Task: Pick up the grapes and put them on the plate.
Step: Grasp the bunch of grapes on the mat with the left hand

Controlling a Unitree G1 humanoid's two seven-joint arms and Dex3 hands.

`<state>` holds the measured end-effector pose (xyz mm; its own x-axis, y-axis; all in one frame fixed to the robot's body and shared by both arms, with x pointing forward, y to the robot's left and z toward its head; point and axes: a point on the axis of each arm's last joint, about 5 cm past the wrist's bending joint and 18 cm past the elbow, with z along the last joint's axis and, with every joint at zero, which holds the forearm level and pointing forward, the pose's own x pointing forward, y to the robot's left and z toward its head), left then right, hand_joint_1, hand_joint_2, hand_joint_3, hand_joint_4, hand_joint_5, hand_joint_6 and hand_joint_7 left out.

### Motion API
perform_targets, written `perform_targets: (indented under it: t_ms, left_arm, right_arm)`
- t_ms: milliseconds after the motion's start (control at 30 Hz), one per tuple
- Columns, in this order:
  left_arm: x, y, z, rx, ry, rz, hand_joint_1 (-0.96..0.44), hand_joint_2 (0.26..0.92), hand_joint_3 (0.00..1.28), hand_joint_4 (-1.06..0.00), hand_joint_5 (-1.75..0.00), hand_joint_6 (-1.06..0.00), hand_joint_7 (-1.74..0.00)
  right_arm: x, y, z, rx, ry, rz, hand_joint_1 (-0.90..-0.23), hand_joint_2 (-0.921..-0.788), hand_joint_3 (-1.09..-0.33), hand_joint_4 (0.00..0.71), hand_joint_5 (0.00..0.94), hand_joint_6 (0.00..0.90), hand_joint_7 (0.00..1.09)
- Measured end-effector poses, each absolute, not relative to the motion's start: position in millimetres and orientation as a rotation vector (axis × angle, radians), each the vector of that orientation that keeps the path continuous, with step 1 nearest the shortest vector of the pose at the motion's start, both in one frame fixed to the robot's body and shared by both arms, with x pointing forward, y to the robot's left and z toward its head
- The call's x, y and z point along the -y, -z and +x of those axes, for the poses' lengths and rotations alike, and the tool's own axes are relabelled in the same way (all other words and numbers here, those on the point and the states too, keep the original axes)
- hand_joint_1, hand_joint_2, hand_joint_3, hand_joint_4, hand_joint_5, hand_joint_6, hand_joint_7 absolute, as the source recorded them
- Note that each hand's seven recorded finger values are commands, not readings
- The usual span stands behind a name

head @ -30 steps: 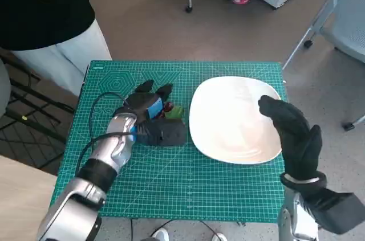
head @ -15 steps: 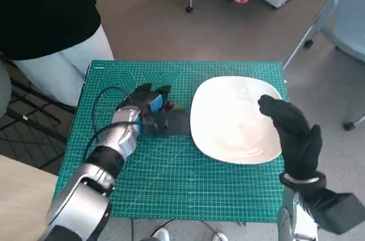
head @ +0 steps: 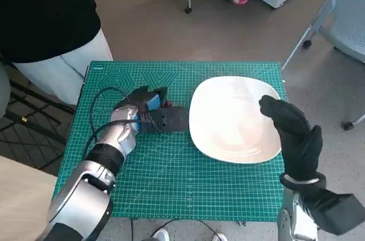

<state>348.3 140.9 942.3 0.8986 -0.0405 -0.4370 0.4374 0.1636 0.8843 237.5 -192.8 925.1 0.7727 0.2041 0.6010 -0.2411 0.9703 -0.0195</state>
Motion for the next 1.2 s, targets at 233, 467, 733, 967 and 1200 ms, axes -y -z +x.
perform_targets:
  t_ms: [233, 467, 733, 967, 1200]
  left_arm:
    - [-139.0, -941.8, 348.4, -0.346, 0.357, 1.385, -0.3, 0.767, 0.01, 0.0, 0.0, -0.17, -0.02]
    - [-137.6, -942.8, 349.0, -0.352, 0.367, 1.396, -0.29, 0.779, 0.01, 0.0, 0.0, -0.22, -0.03]
    - [-137.2, -943.9, 349.8, -0.367, 0.38, 1.406, -0.28, 0.793, 0.01, -0.01, 0.0, -0.24, -0.03]
    - [-137.0, -943.9, 349.8, -0.354, 0.382, 1.412, 0.02, 0.894, 0.2, -0.38, -0.1, -0.46, -0.06]
    - [-135.5, -941.8, 348.9, -0.284, 0.35, 1.453, 0.19, 0.919, 0.31, -0.42, -1.34, -0.65, -0.52]
  right_arm:
    - [192.7, -924.9, 237.8, 0.643, -0.241, 0.061, -0.623, -0.921, -0.871, 0.512, 0.008, 0.149, 0.51]
    - [192.7, -924.0, 238.5, 0.637, -0.242, 0.063, -0.624, -0.921, -0.87, 0.512, 0.007, 0.15, 0.51]
    - [192.9, -923.4, 238.8, 0.635, -0.244, 0.062, -0.624, -0.921, -0.869, 0.514, 0.007, 0.151, 0.51]
    - [192.9, -923.2, 239.1, 0.638, -0.247, 0.062, -0.624, -0.921, -0.868, 0.514, 0.007, 0.156, 0.52]
    - [192.9, -923.2, 239.8, 0.641, -0.246, 0.062, -0.624, -0.921, -0.869, 0.515, 0.007, 0.16, 0.52]
